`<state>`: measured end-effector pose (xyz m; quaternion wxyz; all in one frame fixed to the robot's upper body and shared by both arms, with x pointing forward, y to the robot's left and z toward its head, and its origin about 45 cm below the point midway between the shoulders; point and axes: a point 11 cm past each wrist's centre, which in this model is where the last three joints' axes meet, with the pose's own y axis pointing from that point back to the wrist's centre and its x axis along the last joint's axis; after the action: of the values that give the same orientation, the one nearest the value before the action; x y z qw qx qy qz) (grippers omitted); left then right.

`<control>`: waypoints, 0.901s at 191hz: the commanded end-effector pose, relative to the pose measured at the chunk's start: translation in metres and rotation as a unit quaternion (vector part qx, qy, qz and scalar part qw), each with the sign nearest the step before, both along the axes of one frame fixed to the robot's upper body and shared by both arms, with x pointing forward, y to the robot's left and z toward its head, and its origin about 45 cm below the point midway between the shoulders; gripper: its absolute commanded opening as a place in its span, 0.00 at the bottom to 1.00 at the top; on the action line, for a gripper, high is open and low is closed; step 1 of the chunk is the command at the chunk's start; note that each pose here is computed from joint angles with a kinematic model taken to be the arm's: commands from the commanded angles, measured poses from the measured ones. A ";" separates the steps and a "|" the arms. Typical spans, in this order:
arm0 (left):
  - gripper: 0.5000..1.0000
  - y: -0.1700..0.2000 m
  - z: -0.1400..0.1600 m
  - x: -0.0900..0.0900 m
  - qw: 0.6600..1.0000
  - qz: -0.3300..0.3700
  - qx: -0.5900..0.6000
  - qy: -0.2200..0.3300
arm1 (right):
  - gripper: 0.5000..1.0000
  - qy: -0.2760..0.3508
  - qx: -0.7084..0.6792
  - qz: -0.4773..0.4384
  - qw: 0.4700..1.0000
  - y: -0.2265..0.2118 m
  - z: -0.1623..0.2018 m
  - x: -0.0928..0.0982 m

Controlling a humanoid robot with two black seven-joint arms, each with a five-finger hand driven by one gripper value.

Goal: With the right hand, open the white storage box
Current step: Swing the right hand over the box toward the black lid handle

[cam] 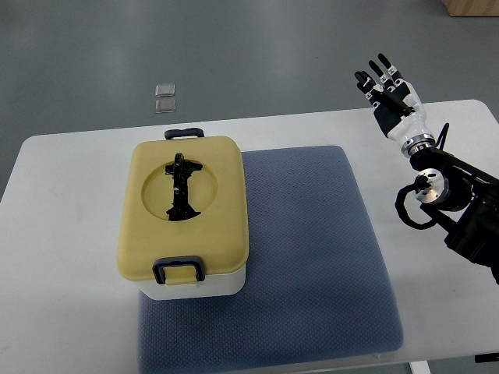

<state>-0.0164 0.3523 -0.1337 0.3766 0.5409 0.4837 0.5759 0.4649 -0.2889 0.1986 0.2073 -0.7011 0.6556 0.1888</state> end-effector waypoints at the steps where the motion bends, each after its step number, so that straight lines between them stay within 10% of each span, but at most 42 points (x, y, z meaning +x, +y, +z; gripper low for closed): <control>1: 1.00 0.000 0.000 0.000 1.000 0.001 0.000 0.000 | 0.86 -0.004 -0.006 -0.005 1.000 -0.007 0.004 0.001; 107: 1.00 0.000 0.000 0.000 1.000 0.000 0.000 0.000 | 0.86 -0.118 -0.236 0.091 0.960 -0.001 0.089 0.027; 172: 1.00 0.000 0.000 0.000 1.000 0.000 0.000 0.000 | 0.86 -0.254 -0.476 0.292 0.790 0.076 0.189 0.023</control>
<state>-0.0165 0.3525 -0.1337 0.3765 0.5411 0.4835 0.5759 0.4981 -0.2454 0.3641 -0.0033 -0.8736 0.4404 -0.2070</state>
